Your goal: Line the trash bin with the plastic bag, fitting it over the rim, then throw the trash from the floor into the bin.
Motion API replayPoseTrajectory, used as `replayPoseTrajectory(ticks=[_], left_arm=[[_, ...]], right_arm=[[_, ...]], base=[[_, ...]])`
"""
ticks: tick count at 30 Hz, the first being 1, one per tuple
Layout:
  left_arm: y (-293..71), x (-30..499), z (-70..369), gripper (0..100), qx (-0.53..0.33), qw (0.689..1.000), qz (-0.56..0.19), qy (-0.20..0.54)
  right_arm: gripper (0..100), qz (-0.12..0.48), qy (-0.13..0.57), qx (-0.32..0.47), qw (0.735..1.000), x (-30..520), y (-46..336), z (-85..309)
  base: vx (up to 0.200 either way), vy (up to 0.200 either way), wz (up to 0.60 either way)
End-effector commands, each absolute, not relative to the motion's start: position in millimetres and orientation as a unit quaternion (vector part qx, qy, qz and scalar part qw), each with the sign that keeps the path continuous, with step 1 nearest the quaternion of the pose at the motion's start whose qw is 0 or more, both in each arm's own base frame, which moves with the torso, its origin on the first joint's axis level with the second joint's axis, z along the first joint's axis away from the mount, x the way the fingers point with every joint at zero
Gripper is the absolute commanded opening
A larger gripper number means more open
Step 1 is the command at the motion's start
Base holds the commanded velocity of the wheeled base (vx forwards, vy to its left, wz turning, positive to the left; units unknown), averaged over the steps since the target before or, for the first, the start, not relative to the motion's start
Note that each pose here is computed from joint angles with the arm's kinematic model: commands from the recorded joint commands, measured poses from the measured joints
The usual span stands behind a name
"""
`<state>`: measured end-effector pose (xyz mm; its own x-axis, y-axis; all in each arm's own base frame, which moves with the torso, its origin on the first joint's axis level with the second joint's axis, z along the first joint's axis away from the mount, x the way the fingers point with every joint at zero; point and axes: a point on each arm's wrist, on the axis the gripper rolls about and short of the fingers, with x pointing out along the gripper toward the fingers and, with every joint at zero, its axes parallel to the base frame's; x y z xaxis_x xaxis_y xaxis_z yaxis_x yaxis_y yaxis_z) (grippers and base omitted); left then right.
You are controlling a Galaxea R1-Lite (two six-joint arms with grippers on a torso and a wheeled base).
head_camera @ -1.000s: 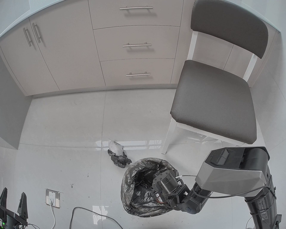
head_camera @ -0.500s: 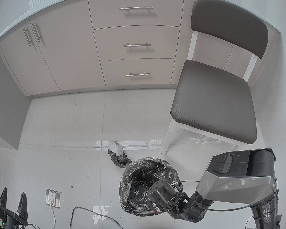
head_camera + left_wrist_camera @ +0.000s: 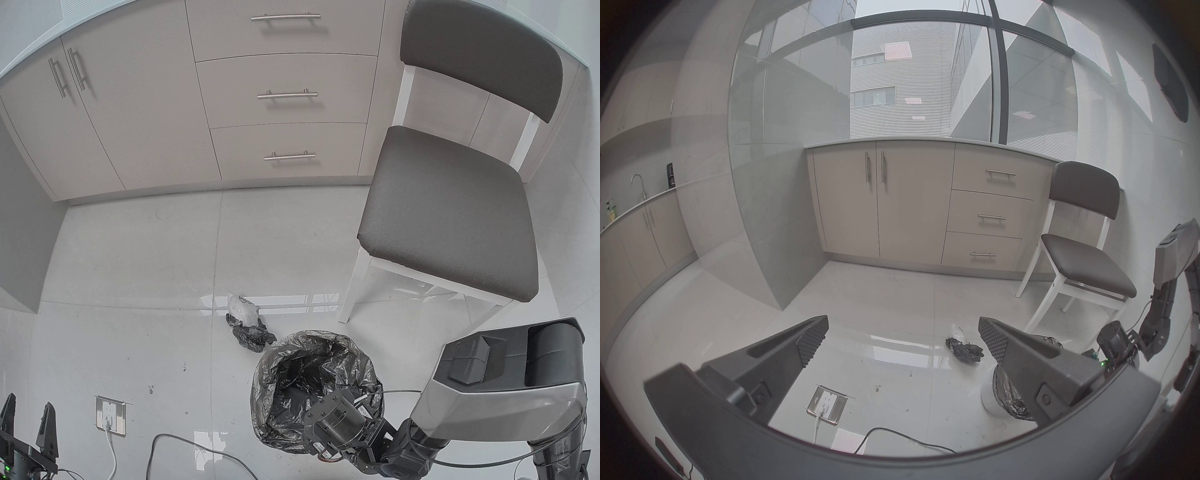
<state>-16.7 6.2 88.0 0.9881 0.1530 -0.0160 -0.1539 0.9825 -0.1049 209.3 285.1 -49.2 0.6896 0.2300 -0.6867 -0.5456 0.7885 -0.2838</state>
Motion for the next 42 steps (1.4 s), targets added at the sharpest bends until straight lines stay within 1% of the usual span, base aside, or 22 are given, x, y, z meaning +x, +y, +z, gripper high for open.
replayPoseTrajectory(ticks=[1, 5, 8, 10, 11, 12, 17, 28, 31, 37, 42], left_arm=[[6.1, -15.3, 83.1, 100, -0.051, 0.996, 0.078, 0.015], [6.1, -15.3, 83.1, 100, -0.052, 0.996, 0.078, 0.015], [6.2, -15.3, 83.1, 100, -0.054, 0.995, 0.078, 0.015], [6.2, -15.3, 83.1, 100, -0.054, 0.995, 0.078, 0.014], [6.2, -15.3, 83.1, 100, -0.054, 0.995, 0.078, 0.014], [6.2, -15.3, 83.1, 100, -0.054, 0.995, 0.079, 0.014], [6.2, -15.3, 83.1, 100, -0.055, 0.995, 0.079, 0.014], [6.2, -15.3, 83.1, 100, -0.056, 0.995, 0.079, 0.014], [6.3, -15.3, 83.1, 100, -0.06, 0.995, 0.08, 0.014], [6.3, -15.5, 83.1, 100, -0.061, 0.995, 0.081, 0.013], [7.0, -15.9, 86.7, 100, -0.087, 0.991, 0.097, -0.005]], right_arm=[[100, 0.218, 0.286, -0.202, 0.911, 224.9, 297.3, -19.2], [100, 0.199, 0.25, -0.176, 0.931, 248.7, 307.8, -2.9], [100, 0.157, 0.218, -0.182, 0.946, 273.6, 312.9, 3.3], [100, 0.12, 0.205, -0.189, 0.953, 288.9, 311.3, 1.7], [100, 0.12, 0.205, -0.189, 0.953, 288.9, 311.3, 1.7], [100, 0.086, 0.2, -0.193, 0.957, 302.6, 307.7, -3.0], [100, 0.053, 0.206, -0.196, 0.957, 319.9, 294.5, -11.0], [100, 0.045, 0.222, -0.207, 0.952, 320.4, 284.0, -20.0], [100, 0.042, 0.24, -0.223, 0.944, 317.6, 272.6, -27.5], [100, 0.04, 0.263, -0.236, 0.935, 310.3, 261.7, -40.1], [100, 0.043, 0.264, -0.226, 0.937, 312.2, 260.5, -53.3]], base=[[0.0, 0.0, 0.0], [0.0, 0.0, 0.0], [0.0, 0.0, 0.0], [0.0, 0.0, 0.0], [0.0, 0.0, 0.0], [0.0, 0.0, 0.0], [0.0, 0.0, 0.0], [0.0, 0.0, 0.0], [0.0, 0.0, 0.0], [0.0, 0.0, 0.0], [0.0, 0.0, 0.0]])
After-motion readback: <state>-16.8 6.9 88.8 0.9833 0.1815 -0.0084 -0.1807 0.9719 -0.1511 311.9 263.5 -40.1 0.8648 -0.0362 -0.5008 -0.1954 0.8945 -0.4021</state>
